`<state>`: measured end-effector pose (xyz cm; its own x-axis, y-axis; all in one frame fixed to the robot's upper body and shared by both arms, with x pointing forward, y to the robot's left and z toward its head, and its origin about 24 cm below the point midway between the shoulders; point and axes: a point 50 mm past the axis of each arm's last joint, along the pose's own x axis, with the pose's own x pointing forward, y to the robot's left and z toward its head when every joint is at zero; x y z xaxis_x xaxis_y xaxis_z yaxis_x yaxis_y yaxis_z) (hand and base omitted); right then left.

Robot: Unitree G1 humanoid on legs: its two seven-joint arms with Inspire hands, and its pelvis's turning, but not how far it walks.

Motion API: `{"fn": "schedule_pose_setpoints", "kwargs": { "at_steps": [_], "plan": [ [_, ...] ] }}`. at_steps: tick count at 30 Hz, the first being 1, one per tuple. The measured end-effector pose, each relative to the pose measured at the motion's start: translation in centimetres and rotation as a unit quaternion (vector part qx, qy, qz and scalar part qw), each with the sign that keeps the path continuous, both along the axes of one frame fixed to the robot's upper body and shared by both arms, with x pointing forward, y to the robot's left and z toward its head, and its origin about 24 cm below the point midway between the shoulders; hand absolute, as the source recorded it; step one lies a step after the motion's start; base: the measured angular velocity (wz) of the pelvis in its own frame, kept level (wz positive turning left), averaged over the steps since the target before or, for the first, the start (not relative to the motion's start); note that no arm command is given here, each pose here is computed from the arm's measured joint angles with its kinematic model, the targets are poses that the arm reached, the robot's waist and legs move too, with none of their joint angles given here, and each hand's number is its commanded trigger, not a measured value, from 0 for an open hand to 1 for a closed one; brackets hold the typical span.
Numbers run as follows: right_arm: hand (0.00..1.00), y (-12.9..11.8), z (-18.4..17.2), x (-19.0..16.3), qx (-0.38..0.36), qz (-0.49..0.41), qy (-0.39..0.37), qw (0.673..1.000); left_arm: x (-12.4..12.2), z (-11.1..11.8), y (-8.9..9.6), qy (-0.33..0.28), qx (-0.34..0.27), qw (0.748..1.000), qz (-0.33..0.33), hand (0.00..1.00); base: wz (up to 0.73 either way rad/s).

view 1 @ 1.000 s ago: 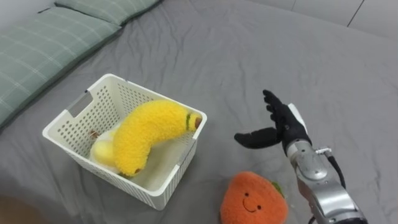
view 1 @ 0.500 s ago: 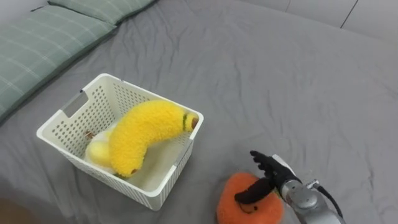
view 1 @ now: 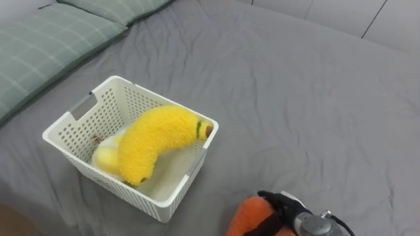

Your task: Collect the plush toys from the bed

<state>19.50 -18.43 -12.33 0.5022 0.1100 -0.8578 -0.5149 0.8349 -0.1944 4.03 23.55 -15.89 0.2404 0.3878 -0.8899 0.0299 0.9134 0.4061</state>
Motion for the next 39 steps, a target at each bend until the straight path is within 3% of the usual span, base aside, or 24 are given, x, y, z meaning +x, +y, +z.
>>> {"fn": "schedule_pose_setpoints", "kwargs": {
  "at_steps": [2,22,28,33,39],
  "plan": [
    [1.0,0.0,-0.1,-0.1,-0.001,0.0,0.003,1.0,-0.1,0.0,0.1,0.003,0.002,1.0,0.0,0.0,0.05],
    [1.0,0.9,-0.6,-0.9,-0.005,0.031,0.038,0.999,-0.4,-0.2,-0.5,0.021,-0.004,1.0,-0.015,0.0,0.0],
    [1.0,1.6,1.6,1.7,-0.001,0.063,-0.026,0.998,-0.2,-0.2,-0.6,0.018,-0.015,1.0,-0.016,0.0,0.0],
    [1.0,1.6,6.3,5.3,-0.012,0.092,-0.151,0.984,0.6,-0.1,-0.3,0.005,-0.02,1.0,-0.008,0.0,-0.02],
    [1.0,0.9,10.4,7.4,-0.017,0.079,-0.245,0.966,2.7,0.4,0.0,-0.033,-0.019,0.999,-0.005,0.0,-0.01]
  ]
}}
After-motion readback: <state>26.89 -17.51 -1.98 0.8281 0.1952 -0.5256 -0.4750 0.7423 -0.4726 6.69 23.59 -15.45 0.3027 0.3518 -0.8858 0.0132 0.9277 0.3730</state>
